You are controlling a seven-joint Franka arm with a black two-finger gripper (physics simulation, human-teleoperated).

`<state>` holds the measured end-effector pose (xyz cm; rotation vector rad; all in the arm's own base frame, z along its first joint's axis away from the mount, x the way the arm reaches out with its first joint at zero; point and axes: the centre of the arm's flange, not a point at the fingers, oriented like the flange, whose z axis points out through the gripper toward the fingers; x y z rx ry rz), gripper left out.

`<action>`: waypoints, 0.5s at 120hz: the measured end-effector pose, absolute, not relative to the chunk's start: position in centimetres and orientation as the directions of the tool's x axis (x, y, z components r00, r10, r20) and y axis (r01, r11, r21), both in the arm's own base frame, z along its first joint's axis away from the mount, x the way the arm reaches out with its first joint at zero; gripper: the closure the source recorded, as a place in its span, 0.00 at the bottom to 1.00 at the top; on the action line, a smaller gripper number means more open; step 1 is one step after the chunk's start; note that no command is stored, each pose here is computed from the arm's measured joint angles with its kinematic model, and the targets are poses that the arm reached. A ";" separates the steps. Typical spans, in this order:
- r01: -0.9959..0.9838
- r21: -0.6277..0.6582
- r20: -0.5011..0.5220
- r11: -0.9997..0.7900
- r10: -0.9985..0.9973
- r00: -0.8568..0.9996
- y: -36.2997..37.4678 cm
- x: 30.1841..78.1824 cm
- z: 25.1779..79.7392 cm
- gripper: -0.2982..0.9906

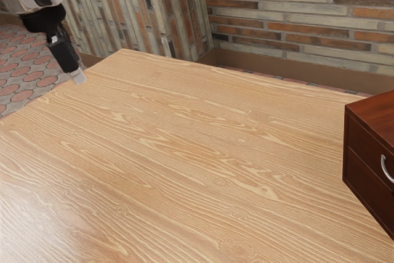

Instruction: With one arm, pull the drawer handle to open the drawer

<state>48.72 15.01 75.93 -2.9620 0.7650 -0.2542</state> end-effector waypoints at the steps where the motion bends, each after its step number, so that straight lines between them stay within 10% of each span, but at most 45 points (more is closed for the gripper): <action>1: -0.476 -0.110 0.141 -0.873 -0.488 0.862 15.0 48.8 75.9 0.23; 60: -0.540 -0.070 0.089 -0.839 -0.545 0.834 13.1 50.3 73.3 0.23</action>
